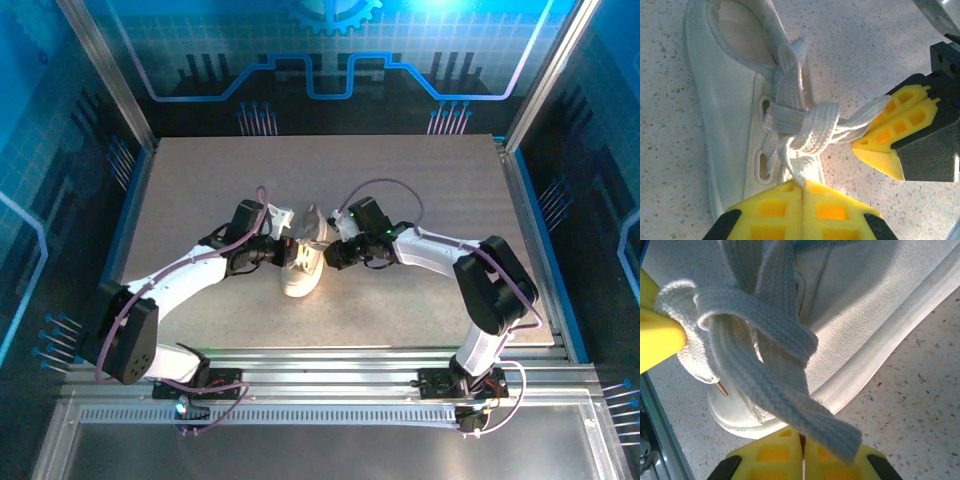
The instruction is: Tie the shoes
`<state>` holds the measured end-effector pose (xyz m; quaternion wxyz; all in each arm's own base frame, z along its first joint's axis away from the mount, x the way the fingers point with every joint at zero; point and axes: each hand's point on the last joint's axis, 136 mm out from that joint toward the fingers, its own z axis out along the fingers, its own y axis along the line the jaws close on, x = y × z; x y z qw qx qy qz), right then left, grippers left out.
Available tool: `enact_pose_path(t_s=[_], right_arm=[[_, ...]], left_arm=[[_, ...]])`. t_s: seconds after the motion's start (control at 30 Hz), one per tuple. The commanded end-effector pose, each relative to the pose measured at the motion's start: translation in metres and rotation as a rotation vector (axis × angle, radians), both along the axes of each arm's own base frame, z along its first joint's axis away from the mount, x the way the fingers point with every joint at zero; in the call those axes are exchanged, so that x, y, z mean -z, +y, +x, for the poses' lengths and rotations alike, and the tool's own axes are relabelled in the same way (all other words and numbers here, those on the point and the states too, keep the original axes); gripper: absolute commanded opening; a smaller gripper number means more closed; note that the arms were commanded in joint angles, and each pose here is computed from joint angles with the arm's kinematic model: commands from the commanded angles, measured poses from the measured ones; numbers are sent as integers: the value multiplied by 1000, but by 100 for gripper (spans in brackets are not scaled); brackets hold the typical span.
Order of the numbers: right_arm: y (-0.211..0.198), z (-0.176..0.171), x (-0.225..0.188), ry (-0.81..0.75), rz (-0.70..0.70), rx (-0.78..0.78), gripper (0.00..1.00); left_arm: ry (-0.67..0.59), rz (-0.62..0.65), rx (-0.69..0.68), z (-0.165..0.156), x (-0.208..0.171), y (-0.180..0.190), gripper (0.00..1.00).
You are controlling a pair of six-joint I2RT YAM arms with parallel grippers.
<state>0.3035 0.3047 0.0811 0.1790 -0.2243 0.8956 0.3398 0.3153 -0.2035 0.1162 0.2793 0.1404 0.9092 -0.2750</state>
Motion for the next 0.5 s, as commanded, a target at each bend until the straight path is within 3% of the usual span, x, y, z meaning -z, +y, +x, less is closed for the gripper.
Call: enact_pose_path(t_s=[0.0,0.3,0.47], right_arm=[[2,-2,-1,17,27,-22,8],[4,-5,13,54,12,-58,8],[6,-5,12,52,12,-74,9]], left_arm=[[2,-32,66,1,-18,-13,0],[163,-154,109,-3,-27,-20,0],[204,-43,78,0,-16,0,0]])
